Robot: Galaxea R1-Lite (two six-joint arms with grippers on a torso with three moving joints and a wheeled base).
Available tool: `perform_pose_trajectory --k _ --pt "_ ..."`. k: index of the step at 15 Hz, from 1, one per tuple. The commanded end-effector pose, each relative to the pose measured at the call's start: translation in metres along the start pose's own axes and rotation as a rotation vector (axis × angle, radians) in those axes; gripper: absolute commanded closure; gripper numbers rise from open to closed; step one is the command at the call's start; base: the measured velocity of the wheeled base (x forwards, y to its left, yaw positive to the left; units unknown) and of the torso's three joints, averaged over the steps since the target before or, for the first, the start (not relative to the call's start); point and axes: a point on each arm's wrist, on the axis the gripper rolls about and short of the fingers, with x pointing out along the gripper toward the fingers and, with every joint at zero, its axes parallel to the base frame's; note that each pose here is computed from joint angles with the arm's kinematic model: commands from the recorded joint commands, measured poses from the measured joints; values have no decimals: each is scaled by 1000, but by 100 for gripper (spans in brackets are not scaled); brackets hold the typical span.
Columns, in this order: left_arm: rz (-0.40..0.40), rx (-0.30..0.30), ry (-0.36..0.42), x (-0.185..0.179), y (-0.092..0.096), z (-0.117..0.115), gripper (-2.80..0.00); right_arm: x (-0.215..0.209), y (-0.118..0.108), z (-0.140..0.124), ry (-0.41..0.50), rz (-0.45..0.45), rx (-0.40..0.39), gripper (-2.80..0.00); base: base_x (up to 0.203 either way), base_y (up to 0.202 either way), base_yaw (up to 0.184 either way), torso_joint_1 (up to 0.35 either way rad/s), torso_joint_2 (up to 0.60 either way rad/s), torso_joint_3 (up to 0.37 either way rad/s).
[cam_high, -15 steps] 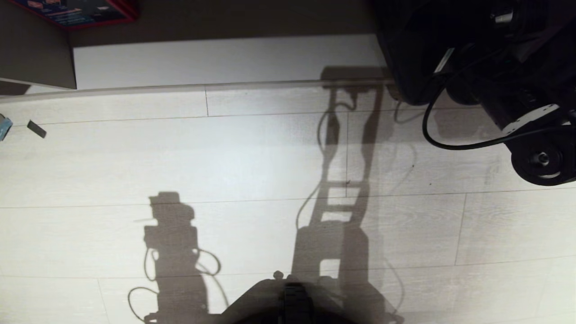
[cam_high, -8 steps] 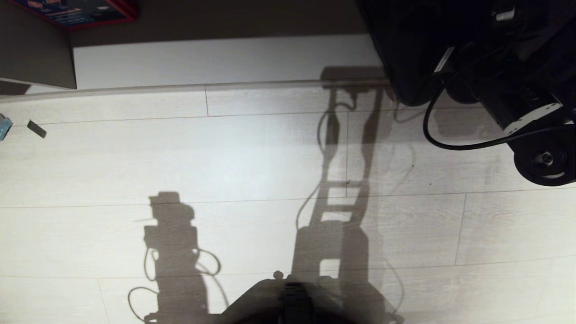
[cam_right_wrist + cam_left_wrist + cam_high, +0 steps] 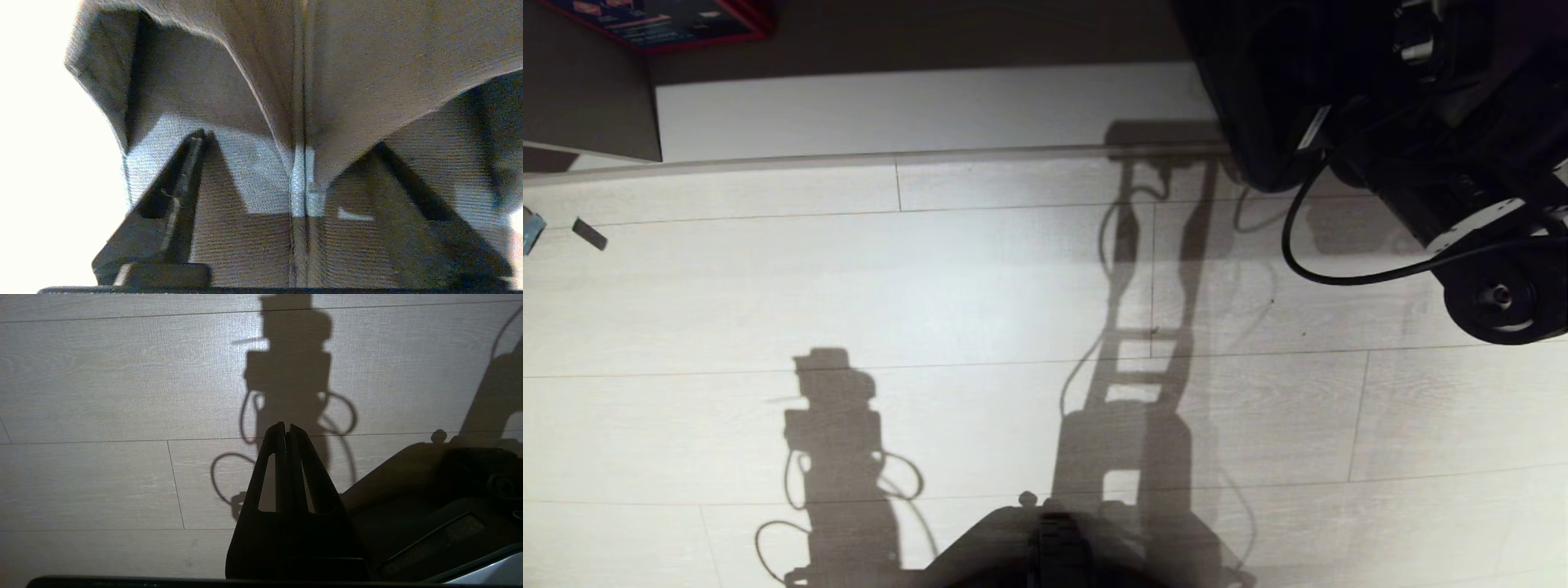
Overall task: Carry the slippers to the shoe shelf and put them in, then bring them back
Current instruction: Pick up the slippers in the shoe cabinet
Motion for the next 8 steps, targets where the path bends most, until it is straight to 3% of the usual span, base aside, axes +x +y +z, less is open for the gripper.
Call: perform_pose_trajectory --k 1,8 --pt "0 0 0 0 0 0 0 7 2 -8 -8 2 0 -280 0 0 0 0 0 0" --pt "0 0 0 0 0 0 0 26 -2 7 -106 -32 -5 -280 0 0 0 0 0 0"
